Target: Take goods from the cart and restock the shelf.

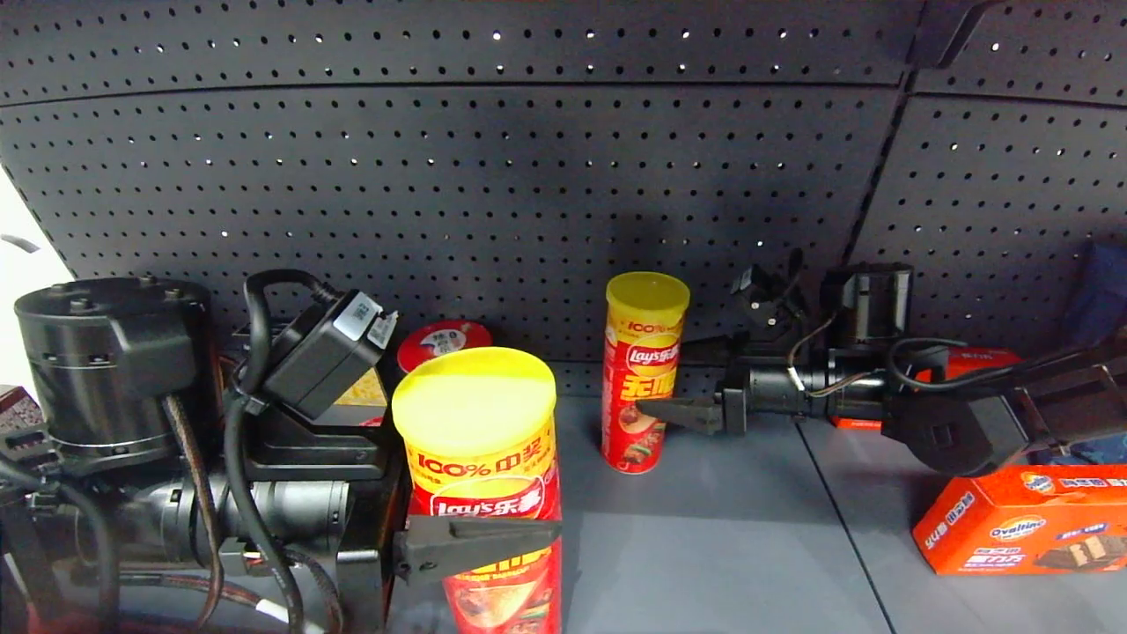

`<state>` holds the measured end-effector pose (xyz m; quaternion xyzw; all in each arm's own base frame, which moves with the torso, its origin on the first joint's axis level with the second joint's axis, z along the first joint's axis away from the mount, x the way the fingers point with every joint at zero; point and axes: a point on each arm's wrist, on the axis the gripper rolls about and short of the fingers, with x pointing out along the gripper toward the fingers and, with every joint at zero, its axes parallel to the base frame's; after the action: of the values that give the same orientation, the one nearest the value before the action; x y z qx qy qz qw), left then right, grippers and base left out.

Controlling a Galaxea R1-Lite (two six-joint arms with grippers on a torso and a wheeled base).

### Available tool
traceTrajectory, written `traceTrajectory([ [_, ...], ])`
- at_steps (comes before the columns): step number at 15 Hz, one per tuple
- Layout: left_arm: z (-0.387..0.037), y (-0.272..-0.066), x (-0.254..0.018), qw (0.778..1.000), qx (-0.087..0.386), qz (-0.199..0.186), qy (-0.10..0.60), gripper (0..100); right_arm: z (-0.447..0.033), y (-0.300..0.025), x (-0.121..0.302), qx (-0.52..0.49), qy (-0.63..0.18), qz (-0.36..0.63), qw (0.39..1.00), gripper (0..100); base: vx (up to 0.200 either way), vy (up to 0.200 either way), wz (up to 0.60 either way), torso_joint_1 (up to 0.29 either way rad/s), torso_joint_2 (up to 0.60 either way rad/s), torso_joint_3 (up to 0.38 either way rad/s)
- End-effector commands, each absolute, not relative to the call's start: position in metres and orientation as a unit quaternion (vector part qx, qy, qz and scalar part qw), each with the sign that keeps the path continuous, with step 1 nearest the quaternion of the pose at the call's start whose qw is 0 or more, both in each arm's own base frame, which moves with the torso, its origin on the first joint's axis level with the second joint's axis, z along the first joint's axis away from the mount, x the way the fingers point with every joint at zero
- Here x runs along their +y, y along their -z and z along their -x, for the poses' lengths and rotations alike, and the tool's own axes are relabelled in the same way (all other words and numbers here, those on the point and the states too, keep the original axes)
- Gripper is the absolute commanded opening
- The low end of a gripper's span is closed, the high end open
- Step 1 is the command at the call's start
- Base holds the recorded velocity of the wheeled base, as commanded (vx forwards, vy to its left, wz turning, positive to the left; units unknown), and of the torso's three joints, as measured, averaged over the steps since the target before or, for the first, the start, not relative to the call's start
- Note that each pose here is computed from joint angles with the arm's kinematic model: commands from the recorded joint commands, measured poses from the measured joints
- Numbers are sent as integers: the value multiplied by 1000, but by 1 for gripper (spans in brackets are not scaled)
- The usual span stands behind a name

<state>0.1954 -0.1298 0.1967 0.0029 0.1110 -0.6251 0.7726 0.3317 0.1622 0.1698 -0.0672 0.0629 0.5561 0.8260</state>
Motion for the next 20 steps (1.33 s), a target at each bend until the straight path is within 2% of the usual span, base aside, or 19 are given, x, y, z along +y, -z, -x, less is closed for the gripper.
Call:
traceTrajectory([
  [1, -199, -196, -132, 773, 112, -3, 625, 0, -334, -160, 169, 75, -562, 66, 821, 100, 0, 0, 0, 0, 0, 0],
  [19, -201, -200, -131, 774, 106, -3, 625, 0, -355, -136, 188, 90, -565, 67, 817, 100, 0, 0, 0, 0, 0, 0],
  [20, -201, -200, -131, 774, 107, -2, 624, 0, -354, -138, 189, 88, -562, 68, 819, 0, 0, 0, 0, 0, 0, 0],
])
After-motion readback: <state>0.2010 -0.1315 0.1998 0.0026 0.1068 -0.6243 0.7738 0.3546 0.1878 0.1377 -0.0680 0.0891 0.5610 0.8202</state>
